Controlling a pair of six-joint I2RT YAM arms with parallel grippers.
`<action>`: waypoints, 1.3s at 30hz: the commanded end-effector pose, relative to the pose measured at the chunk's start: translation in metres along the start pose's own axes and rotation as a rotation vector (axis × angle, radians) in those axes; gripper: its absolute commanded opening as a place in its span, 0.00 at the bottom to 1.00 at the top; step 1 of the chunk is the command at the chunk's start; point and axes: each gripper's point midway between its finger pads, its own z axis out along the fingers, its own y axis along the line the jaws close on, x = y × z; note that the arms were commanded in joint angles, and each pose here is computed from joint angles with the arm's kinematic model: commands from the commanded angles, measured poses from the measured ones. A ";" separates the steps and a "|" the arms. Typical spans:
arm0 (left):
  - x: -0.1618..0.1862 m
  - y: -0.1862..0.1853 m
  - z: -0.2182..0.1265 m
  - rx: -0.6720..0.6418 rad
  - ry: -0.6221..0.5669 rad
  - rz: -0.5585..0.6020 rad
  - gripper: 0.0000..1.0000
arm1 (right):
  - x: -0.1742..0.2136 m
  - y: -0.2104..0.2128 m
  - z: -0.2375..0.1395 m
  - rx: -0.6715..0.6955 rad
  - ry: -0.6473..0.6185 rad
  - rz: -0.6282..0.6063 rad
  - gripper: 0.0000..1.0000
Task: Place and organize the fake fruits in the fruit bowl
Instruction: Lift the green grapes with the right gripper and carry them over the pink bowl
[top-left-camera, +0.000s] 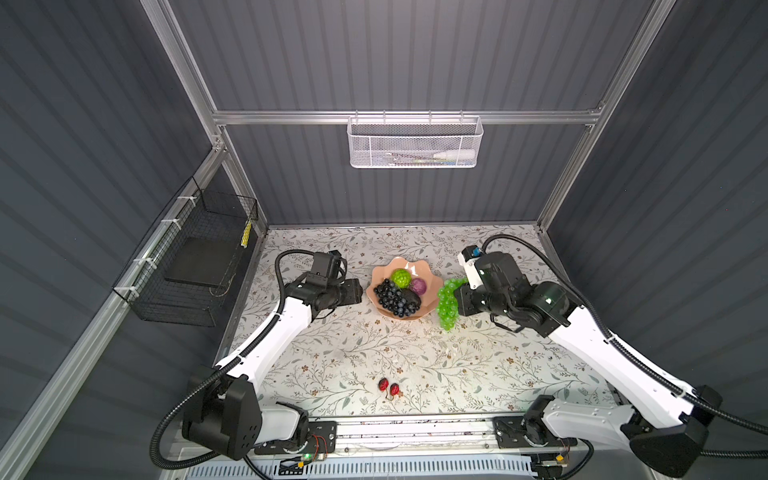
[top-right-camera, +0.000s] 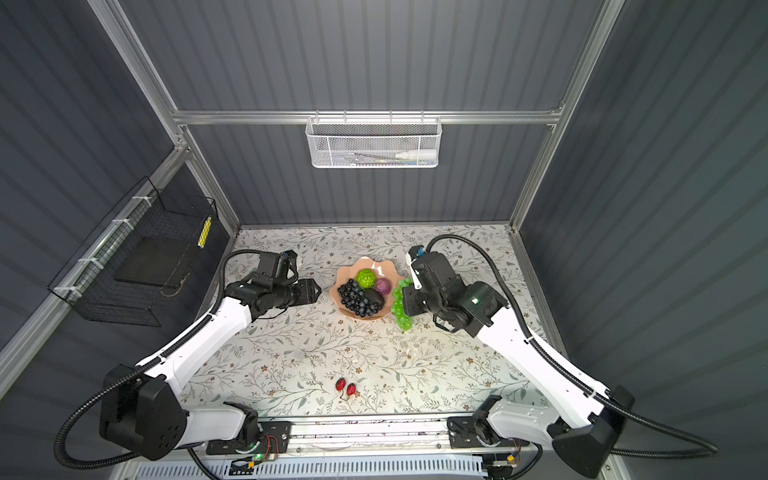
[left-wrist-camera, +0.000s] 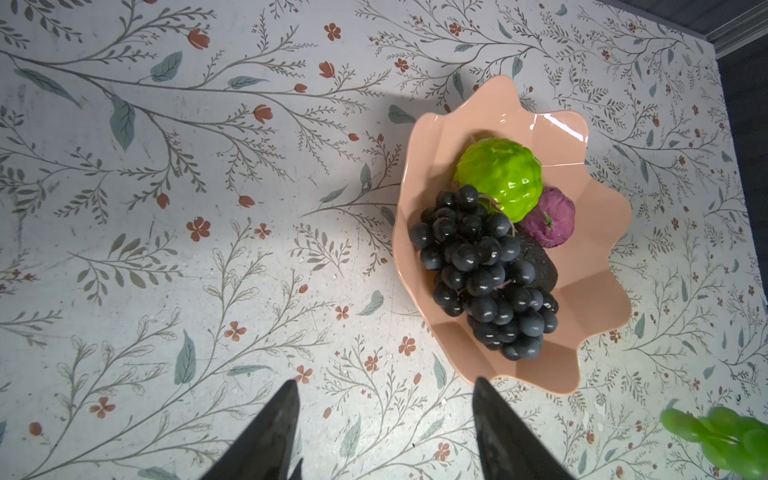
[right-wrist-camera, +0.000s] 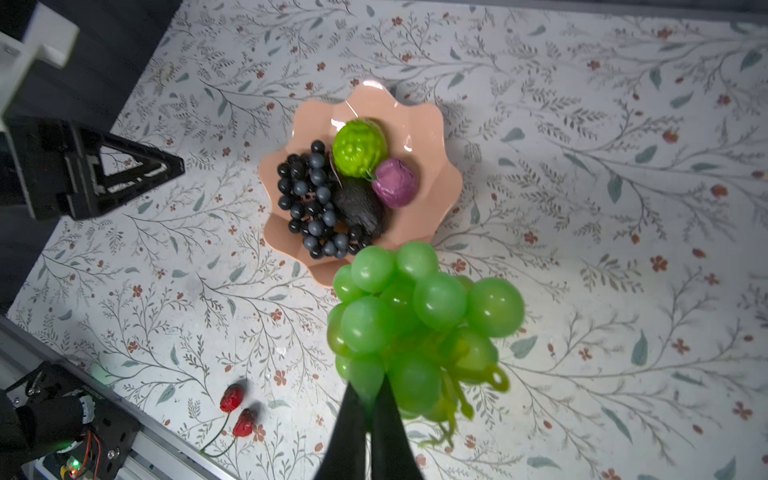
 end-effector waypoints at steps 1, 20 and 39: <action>0.003 0.005 -0.001 -0.021 0.005 -0.016 0.67 | -0.033 0.017 0.003 -0.048 -0.058 -0.043 0.00; 0.005 0.011 -0.011 -0.041 -0.025 -0.018 0.67 | -0.046 0.048 0.084 -0.211 -0.025 0.111 0.00; 0.001 0.009 -0.015 -0.038 -0.041 -0.024 0.67 | -0.021 0.038 0.107 -0.240 0.046 0.171 0.00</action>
